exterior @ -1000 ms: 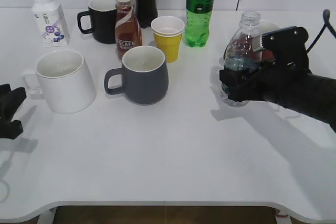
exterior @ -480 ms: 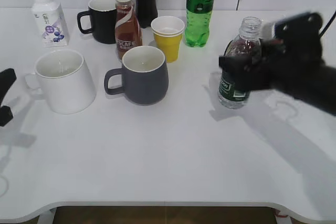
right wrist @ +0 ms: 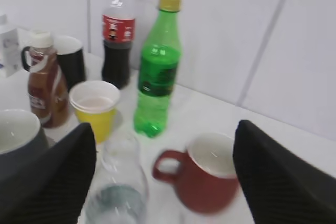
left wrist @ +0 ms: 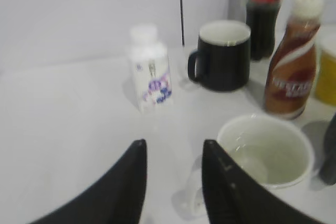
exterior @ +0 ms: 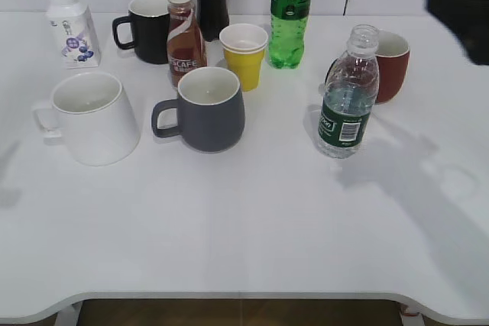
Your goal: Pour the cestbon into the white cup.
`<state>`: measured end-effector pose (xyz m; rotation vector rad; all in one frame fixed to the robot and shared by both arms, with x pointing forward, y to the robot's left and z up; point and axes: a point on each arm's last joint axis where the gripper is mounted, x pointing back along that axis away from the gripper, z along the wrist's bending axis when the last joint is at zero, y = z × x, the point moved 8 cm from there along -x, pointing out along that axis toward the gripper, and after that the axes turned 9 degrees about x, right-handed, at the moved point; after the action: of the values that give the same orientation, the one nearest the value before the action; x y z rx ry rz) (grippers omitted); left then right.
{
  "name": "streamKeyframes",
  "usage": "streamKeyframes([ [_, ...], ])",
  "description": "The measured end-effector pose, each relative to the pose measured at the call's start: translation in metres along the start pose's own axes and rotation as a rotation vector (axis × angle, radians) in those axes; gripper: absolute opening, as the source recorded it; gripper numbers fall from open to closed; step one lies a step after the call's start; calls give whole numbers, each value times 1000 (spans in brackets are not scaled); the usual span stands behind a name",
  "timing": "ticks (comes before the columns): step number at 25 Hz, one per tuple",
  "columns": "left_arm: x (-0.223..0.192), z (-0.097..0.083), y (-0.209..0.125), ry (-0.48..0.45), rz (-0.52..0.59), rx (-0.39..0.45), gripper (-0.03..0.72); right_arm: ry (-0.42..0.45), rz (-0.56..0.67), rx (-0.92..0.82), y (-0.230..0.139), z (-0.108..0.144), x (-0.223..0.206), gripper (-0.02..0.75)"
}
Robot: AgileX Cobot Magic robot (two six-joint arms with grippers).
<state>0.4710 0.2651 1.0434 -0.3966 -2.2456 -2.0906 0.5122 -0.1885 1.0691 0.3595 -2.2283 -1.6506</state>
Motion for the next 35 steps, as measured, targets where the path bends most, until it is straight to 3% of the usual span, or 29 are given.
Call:
streamKeyframes([
  [4, 58, -8, 21, -14, 54, 59, 501, -58, 123, -25, -5, -11, 43, 613],
  [6, 86, -9, 21, -31, 92, 99, 554, -80, 198, -49, -12, -14, 71, 610],
  [9, 123, -3, 9, -21, 149, 127, 575, -43, 325, -37, -30, -6, 107, 607],
  [14, 168, 9, -37, 26, 320, 141, 579, 54, 473, -50, -57, 17, 172, 596],
  [16, 179, 11, -44, 23, 317, 134, 579, 80, 519, -58, -69, 24, 196, 596],
  [19, 187, 12, -46, 12, 285, 128, 579, 86, 507, -57, -77, 30, 221, 596],
  [22, 180, 12, -59, 15, 328, 120, 570, 71, 446, -55, -81, 32, 233, 596],
  [35, 164, 5, -54, -30, 244, 92, 459, 36, 323, -56, -72, 28, 221, 594],
])
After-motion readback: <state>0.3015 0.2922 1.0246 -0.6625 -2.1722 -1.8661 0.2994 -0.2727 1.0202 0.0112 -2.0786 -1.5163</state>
